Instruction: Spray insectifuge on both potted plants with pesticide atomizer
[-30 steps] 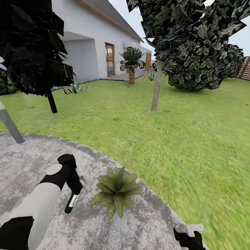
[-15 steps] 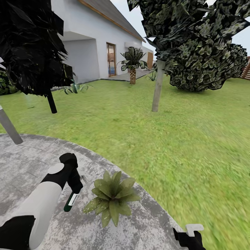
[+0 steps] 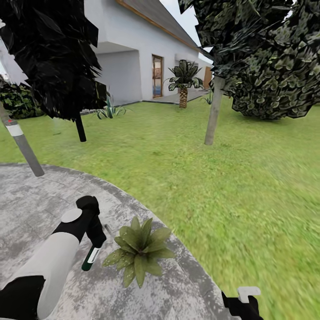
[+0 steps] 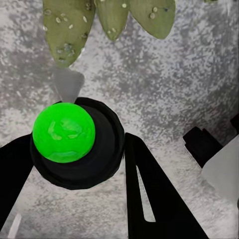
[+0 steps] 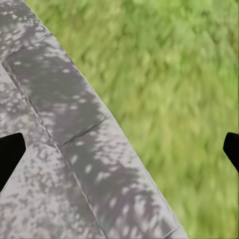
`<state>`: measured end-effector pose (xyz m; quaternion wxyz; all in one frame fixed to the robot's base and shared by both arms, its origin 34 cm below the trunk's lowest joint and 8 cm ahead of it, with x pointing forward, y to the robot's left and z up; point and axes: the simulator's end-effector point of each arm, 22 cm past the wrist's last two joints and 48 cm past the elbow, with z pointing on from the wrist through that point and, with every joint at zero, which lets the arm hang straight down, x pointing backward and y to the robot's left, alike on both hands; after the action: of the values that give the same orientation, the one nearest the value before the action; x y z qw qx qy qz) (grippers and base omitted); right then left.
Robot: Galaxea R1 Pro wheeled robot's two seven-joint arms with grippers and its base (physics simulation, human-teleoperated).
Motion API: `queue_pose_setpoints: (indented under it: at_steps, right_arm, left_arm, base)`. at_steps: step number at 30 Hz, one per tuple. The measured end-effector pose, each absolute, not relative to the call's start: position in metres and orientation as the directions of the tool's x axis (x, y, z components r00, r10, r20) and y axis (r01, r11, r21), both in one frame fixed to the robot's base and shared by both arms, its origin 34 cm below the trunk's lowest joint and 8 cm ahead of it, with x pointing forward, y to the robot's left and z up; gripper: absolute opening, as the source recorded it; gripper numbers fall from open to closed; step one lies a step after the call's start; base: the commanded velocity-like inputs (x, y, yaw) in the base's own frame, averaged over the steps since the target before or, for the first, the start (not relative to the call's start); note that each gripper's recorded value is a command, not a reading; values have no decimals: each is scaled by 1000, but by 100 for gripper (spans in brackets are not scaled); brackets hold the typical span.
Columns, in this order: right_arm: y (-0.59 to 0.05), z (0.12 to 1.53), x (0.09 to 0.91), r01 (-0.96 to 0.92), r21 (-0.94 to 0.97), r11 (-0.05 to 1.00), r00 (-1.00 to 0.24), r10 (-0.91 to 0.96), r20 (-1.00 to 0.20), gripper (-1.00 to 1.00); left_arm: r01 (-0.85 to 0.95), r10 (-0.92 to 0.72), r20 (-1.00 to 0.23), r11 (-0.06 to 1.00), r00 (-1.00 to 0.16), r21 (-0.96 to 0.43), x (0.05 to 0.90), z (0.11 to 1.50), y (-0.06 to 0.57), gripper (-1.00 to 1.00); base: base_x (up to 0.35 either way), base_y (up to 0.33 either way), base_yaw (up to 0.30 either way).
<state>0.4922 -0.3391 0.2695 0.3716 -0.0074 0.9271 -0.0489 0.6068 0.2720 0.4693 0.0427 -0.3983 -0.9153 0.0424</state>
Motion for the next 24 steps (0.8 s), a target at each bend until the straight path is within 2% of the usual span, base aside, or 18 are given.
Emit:
queue_pose_setpoints:
  at_steps: [9, 18, 24]
  right_arm:
    - [-339, 269, 492, 23, -96, 995, -724, -50, -688, 100]
    - [-339, 269, 492, 23, -97, 995, -724, -50, -688, 100]
    - [-339, 269, 492, 23, -97, 995, -724, -50, -688, 100]
  left_arm:
    - [725, 732, 46, 680, -680, -111, 607, 469, 272, -100]
    - [725, 732, 45, 680, -679, -112, 607, 469, 271, -100]
    - [724, 731, 45, 681, -680, -112, 607, 469, 271, -100]
  base:
    - [72, -55, 229]
    - [99, -245, 20]
    - [-46, -274, 237]
